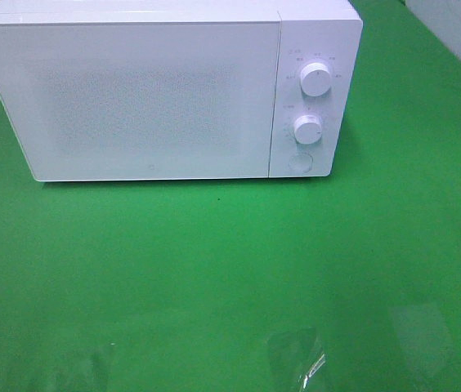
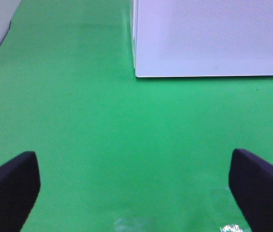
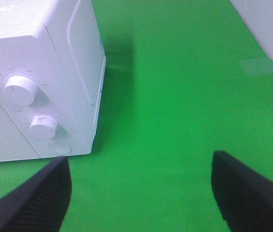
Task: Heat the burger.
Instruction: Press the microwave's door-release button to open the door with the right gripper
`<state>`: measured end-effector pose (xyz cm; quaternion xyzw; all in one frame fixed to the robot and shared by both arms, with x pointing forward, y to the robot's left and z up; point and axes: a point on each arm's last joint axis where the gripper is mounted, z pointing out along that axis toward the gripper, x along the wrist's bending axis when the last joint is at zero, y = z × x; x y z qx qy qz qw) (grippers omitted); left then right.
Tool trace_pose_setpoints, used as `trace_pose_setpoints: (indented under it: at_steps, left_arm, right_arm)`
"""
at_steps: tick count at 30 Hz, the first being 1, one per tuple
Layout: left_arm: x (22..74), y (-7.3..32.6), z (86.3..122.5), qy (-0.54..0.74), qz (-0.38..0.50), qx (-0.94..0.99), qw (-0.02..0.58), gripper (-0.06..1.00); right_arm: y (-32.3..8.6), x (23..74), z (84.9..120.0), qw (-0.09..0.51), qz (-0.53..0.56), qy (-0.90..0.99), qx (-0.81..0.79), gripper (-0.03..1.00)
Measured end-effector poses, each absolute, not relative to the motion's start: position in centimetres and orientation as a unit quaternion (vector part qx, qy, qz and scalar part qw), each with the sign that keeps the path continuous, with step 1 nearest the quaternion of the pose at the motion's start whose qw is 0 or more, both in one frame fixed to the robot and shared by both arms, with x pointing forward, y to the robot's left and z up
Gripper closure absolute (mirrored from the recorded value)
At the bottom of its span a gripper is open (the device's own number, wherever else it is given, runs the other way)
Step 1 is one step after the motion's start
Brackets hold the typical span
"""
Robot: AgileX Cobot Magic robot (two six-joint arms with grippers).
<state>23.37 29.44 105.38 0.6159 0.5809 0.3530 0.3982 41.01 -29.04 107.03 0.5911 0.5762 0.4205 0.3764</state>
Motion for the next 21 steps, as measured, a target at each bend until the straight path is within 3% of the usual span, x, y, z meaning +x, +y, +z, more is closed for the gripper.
trace_pose_setpoints:
  at_steps: [21]
  left_arm:
    - [23.4,29.4,105.4,0.581,0.353,0.616,0.398,-0.03]
  right_arm:
    - [-28.3,49.1,102.5,0.395,0.468,0.554,0.564,0.21]
